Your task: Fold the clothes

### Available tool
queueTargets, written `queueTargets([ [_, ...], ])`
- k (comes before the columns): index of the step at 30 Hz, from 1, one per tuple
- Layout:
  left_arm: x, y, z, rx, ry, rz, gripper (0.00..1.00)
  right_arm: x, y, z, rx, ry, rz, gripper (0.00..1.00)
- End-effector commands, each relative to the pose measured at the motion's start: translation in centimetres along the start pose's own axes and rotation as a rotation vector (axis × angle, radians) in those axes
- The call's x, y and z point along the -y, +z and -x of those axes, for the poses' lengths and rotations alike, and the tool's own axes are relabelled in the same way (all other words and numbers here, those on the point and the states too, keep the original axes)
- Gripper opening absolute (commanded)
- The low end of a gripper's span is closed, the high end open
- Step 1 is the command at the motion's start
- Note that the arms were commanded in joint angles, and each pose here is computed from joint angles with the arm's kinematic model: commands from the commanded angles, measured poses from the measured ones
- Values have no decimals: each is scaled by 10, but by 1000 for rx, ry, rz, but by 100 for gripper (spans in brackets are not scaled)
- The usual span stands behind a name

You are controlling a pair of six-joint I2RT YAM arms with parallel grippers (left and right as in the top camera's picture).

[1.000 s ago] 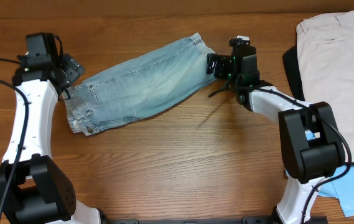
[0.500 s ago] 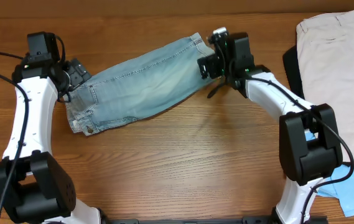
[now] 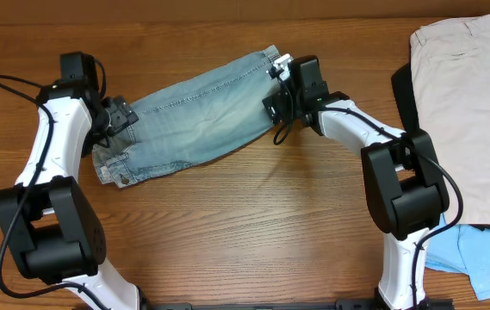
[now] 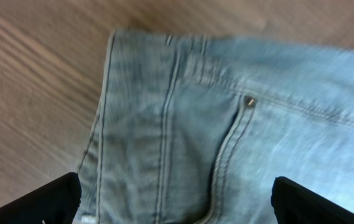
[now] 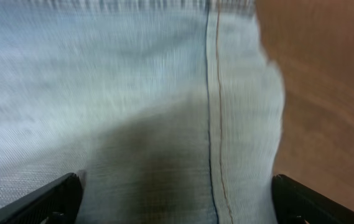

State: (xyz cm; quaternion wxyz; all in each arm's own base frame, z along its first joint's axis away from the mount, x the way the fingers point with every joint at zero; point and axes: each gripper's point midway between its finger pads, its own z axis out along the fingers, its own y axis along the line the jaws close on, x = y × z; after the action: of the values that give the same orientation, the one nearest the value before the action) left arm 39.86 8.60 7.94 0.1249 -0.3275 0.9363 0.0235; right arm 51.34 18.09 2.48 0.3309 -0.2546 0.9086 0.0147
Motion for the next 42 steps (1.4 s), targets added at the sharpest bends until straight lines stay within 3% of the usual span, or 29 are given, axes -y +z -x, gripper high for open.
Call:
queueTargets([
  [1, 5, -2, -2, -13, 33, -6, 99, 7, 3, -10, -45, 35, -30, 100],
  [12, -2, -4, -19, -81, 82, 25, 100, -17, -28, -119, -515, 350, -19, 100],
  [18, 0, -5, -27, -117, 149, -1, 100, -50, -54, -141, -665, 418, 144, 100],
  [22, 6, -8, -27, -119, 227, -36, 100, -53, -75, -126, -644, 455, 219, 100],
  [31, 36, -16, -35, -137, 479, -238, 100, -5, -142, -54, -398, 540, 240, 100],
  [36, 32, -14, -32, -123, 508, -209, 100, 14, -148, -57, -380, 581, 218, 100],
  [42, 22, -8, -16, -64, 512, -121, 100, 11, -140, -75, -409, 589, 216, 93],
])
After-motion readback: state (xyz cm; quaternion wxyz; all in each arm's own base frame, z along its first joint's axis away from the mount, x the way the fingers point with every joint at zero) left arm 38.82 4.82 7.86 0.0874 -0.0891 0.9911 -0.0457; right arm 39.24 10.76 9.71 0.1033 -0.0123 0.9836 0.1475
